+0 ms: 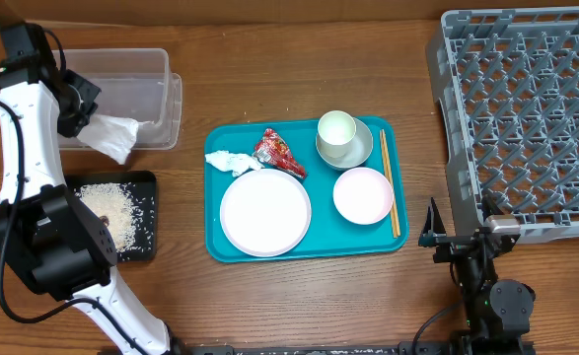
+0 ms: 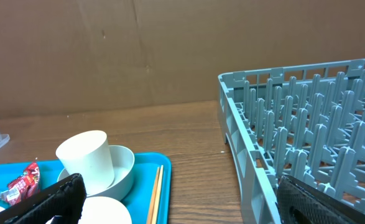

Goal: Sort waste into correct bins and load items into the dishwasher
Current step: 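Carry the napkins left and drop them into the clear bin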

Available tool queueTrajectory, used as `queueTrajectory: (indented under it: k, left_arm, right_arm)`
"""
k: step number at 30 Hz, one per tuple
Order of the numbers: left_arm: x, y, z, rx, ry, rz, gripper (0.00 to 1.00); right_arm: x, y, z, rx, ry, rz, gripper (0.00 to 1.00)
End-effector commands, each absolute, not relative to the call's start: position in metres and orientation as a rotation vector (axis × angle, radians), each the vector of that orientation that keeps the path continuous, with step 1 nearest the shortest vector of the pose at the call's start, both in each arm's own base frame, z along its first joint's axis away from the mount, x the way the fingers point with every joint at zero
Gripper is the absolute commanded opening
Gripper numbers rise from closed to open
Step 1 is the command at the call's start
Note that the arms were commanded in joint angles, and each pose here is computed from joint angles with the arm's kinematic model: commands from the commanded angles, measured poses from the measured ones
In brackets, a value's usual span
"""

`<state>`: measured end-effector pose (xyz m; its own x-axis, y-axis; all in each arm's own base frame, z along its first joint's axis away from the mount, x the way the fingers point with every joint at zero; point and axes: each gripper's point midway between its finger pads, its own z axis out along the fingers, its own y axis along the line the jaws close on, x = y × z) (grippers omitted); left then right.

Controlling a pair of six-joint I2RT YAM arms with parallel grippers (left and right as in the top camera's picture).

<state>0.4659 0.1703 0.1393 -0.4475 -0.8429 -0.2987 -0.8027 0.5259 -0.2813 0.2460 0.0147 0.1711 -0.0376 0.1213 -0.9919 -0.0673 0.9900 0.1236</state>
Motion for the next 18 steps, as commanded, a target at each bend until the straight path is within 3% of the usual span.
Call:
queueTrajectory:
  k: [1, 17, 18]
  left_arm:
    - [0.481, 0.151, 0.164, -1.297, 2.318, -0.331, 0.04]
    - [0.537, 0.155, 0.212, -1.09, 2.095, -0.477, 0.04]
    - [0.538, 0.153, 0.212, -1.087, 2.097, -0.487, 0.17]
  right_arm:
    - [0.246, 0.012, 0.169, 0.058, 1.596, 0.147, 1.0]
    - [0.246, 0.012, 0.169, 0.058, 1.596, 0.147, 1.0]
    - [0.246, 0.012, 0.169, 0.058, 1.596, 0.147, 1.0]
